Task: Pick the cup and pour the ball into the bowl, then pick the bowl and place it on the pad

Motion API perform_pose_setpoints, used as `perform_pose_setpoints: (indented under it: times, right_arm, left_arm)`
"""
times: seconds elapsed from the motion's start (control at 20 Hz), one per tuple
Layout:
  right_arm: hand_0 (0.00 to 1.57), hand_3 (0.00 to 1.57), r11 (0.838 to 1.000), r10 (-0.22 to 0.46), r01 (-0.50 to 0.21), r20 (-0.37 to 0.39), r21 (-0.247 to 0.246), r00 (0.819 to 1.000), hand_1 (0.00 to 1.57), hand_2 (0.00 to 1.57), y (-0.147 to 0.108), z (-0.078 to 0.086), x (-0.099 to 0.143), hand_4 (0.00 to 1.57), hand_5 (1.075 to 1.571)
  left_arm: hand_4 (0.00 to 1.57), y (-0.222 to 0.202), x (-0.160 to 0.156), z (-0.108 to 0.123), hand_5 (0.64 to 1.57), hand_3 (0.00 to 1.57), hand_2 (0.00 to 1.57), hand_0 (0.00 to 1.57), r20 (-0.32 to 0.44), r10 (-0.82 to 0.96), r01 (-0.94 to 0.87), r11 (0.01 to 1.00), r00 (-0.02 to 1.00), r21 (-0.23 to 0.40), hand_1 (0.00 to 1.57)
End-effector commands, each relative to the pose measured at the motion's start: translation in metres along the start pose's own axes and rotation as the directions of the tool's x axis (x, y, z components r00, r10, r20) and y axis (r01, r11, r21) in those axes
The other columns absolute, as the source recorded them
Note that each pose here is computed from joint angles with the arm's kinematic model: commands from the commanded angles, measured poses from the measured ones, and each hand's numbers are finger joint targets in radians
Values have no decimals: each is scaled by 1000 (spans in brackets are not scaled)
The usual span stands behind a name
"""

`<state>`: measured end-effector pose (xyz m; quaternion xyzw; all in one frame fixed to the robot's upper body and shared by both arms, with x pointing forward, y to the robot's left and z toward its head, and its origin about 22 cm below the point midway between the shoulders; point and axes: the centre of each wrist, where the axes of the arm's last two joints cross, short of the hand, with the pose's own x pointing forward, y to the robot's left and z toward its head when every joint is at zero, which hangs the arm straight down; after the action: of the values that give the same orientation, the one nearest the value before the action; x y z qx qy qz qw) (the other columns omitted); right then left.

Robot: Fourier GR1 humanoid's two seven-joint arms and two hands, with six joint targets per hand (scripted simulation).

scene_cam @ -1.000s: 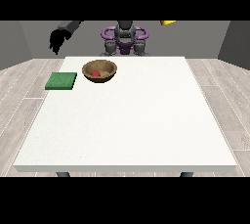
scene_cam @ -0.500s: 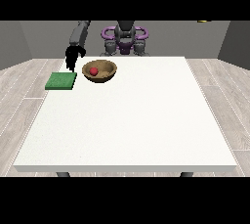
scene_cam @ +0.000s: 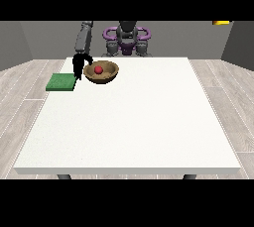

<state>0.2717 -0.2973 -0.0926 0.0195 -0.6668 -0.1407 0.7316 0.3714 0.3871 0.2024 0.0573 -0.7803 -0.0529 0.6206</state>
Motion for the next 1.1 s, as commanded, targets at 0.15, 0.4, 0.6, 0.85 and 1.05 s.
perform_pose_setpoints:
  times: [0.15,0.4,0.6,0.85,1.05]
  right_arm:
    - [0,0,999,34,-33,37,-28,999,0,0,-17,-9,-9,509,1552]
    - [0,0,1000,5,-3,57,-25,998,0,0,-19,-14,-9,447,1544]
    - [0,0,1000,9,-11,51,25,999,0,0,8,-12,-19,430,1546]
    - [0,0,1000,-7,7,125,2,992,0,0,31,-35,-8,472,1547]
    - [878,0,973,49,-61,-57,-224,997,878,580,2,-3,-36,608,1514]
  left_arm:
    - [1019,21,16,13,1533,0,0,0,54,10,-10,1000,999,-1,0]
    - [1014,8,38,8,1542,0,0,0,74,6,-4,1000,997,-15,0]
    - [1020,40,23,23,1538,0,0,0,83,11,-11,1000,997,7,0]
    - [1024,33,44,18,1545,0,0,0,117,6,-4,1000,993,-17,0]
    - [1018,42,43,23,1535,0,0,0,126,12,-9,1000,992,-21,0]
